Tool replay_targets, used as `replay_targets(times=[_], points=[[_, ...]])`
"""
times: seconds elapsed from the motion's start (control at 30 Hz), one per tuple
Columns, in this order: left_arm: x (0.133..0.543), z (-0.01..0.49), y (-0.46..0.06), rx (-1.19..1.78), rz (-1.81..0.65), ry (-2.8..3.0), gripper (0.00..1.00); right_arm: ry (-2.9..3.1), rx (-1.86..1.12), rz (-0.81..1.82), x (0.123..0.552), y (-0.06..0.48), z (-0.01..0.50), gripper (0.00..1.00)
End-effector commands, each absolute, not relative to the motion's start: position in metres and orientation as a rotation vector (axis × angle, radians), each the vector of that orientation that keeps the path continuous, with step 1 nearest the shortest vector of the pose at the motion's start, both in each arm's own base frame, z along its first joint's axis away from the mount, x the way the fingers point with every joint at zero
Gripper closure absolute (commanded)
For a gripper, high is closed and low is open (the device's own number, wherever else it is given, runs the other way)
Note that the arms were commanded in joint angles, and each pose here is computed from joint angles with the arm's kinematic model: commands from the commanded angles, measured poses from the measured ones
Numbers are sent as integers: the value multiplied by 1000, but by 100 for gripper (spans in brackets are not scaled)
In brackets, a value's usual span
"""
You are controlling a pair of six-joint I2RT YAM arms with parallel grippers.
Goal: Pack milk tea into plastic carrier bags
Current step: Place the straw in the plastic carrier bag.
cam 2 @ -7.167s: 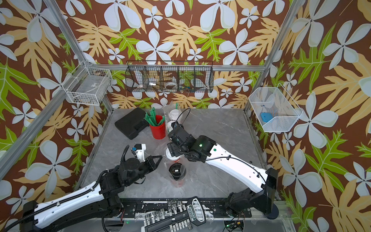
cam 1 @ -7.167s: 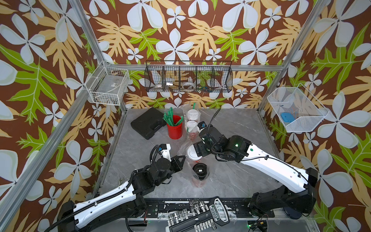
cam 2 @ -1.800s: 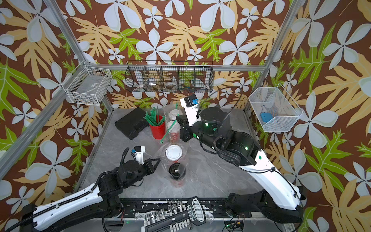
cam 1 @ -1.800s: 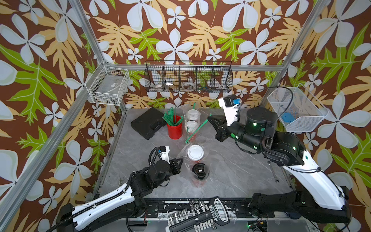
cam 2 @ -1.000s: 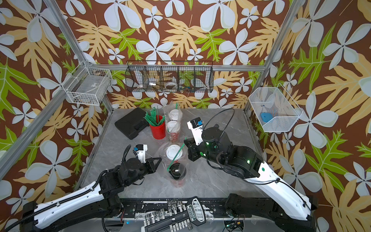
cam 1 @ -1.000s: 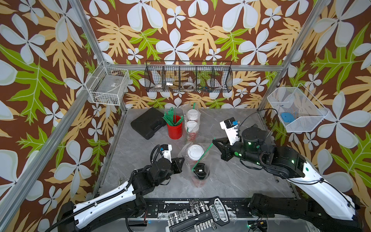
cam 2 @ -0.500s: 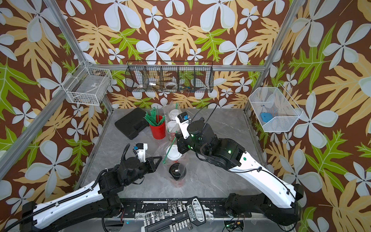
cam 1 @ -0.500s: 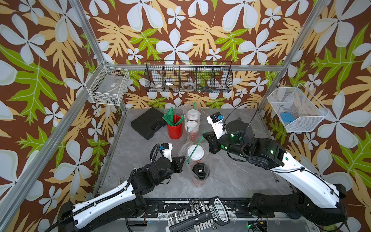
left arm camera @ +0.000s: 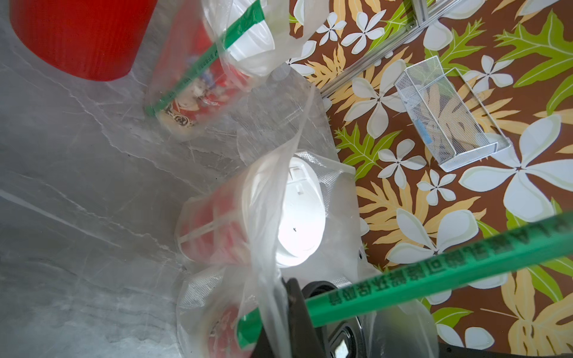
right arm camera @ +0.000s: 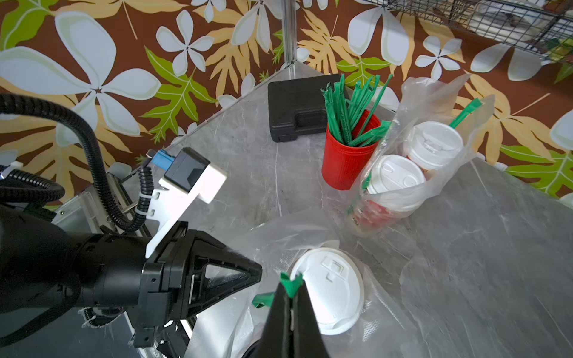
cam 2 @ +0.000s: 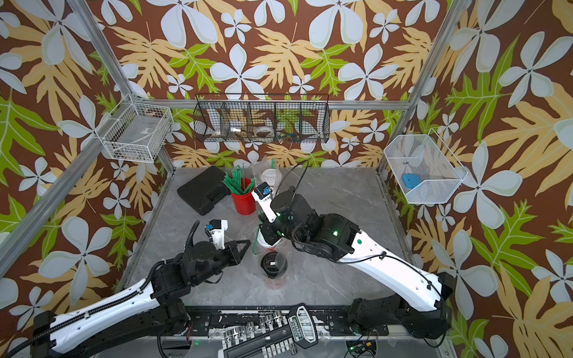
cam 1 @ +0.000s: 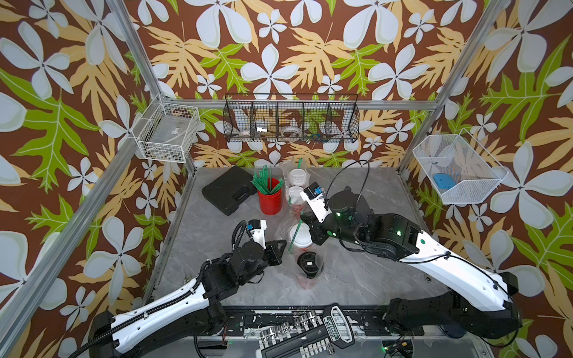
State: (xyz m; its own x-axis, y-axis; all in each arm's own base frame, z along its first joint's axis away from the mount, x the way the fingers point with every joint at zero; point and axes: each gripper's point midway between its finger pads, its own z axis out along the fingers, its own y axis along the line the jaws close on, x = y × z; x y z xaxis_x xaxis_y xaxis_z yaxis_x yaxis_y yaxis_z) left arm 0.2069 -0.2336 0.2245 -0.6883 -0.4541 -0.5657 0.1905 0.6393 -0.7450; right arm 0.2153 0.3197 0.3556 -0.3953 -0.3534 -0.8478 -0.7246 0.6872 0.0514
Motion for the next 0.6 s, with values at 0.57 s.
replay_targets(times=[0.57], points=[[209, 232, -237, -206, -1081, 2067, 100, 1913, -826, 281, 222, 296, 379, 100]])
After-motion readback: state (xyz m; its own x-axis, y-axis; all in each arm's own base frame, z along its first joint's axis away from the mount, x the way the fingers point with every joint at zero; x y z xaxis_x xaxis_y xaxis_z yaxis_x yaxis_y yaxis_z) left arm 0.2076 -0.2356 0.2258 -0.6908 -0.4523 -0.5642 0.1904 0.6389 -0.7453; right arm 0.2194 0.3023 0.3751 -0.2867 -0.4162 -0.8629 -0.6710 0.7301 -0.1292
